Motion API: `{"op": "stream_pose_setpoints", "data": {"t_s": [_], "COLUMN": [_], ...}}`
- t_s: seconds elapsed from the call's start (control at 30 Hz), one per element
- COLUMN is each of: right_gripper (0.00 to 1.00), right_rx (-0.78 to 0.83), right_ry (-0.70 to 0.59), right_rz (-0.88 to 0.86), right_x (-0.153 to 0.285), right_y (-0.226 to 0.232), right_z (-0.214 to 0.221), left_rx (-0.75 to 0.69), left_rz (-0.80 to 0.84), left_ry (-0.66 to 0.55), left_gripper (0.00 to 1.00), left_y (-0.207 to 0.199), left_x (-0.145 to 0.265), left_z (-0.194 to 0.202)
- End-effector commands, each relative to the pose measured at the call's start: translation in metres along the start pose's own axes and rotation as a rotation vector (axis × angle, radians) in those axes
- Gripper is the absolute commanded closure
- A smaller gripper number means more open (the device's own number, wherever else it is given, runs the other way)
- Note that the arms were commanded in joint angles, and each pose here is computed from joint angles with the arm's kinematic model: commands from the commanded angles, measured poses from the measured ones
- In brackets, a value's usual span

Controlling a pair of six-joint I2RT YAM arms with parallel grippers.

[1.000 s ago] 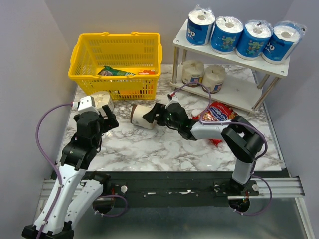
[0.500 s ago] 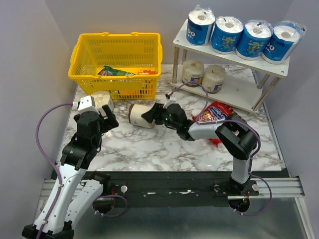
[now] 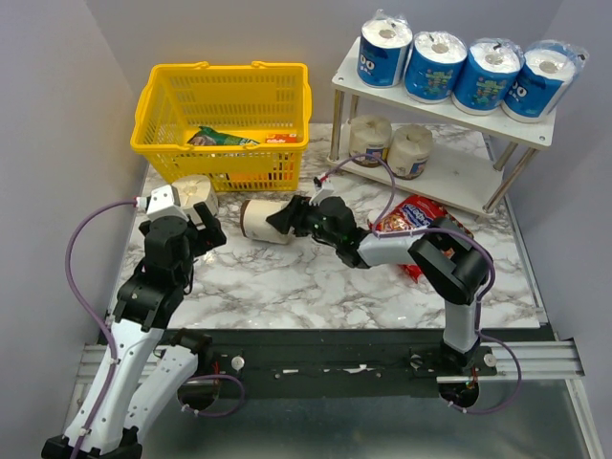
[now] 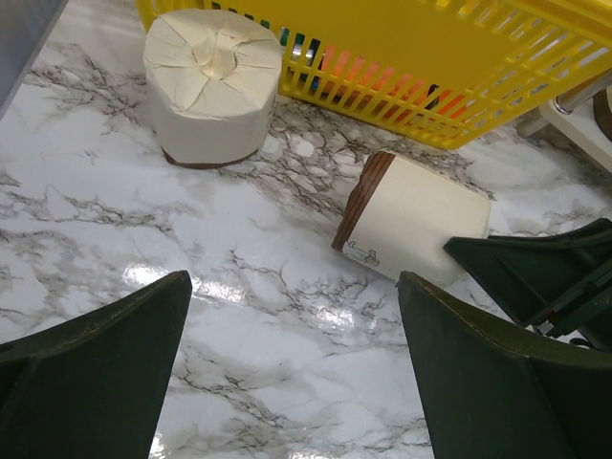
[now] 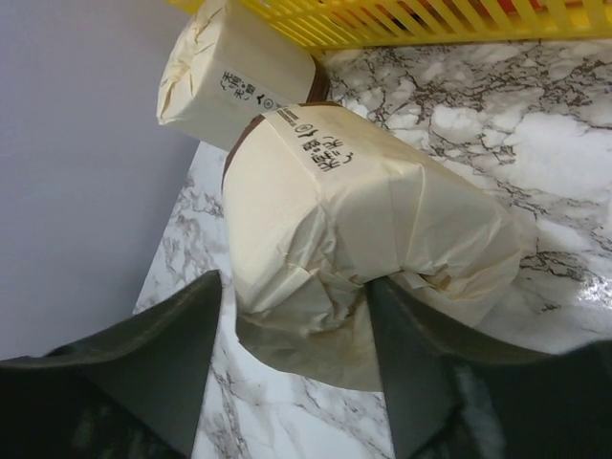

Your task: Place and organize the paper towels onto the shelf

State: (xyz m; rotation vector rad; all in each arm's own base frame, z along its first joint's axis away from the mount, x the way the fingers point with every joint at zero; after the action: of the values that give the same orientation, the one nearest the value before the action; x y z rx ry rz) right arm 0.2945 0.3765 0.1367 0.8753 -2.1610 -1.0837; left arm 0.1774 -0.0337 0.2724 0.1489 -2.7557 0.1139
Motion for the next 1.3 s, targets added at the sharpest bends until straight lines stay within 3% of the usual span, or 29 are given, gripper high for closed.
{"op": "stream_pose_setpoints", "data": {"t_s": [0.0, 0.2, 0.53, 0.63, 0.83, 1.0, 1.23, 1.27], "right_gripper": [0.24, 0.22, 0.3, 0.35, 0.55, 0.65, 0.67, 0.66], "right_rx": [-0.014, -0.073, -0.078, -0.078, -0.042, 0.116, 0.514, 0.558], "right_ry": [-0.019, -0.001, 0.006, 0.0, -0.032, -0.037, 0.005, 0.064], "right_rz": [-0.016, 0.032, 0.02, 0.013, -0.074, -0.093, -0.008, 0.045], "right_x": [-0.009, -0.017, -0.027, -0.029, -0.019, -0.002, 0.049, 0.059], "right_y": [0.009, 0.004, -0.003, -0.003, 0.008, 0.023, 0.045, 0.039], "right_z": [-0.004, 0.0, 0.007, 0.006, 0.0, -0.013, -0.044, -0.041], "left_rx": [-0.004, 0.003, 0.002, 0.002, 0.0, 0.001, 0.004, 0.005], "left_rz": [-0.005, 0.004, 0.007, 0.004, 0.002, -0.001, 0.0, 0.001], "left_ry": [-0.017, -0.027, -0.028, -0.03, -0.031, -0.03, -0.04, -0.044], "left_gripper": [0.01, 0.01, 0.01, 0.01, 0.01, 0.01, 0.01, 0.01], "left_y": [0.003, 0.003, 0.003, 0.003, 0.003, 0.003, 0.004, 0.004], "left_x": [0.003, 0.006, 0.007, 0.007, 0.007, 0.007, 0.008, 0.009], "left_z": [-0.001, -0.002, -0.002, -0.002, -0.003, -0.002, -0.003, -0.004]}}
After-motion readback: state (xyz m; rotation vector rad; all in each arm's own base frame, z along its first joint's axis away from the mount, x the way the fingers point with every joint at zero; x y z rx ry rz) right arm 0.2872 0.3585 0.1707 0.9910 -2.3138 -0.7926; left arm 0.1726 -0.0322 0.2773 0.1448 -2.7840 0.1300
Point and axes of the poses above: each gripper's point midway between its finger pads, its own x axis back along the fingers, its own y axis along the line the jaws close on, z = x × y, the point moved 7 cm from there along x, back along the fingers, and after that the axes turned 13 degrees about -x, right-handed, at the moved point
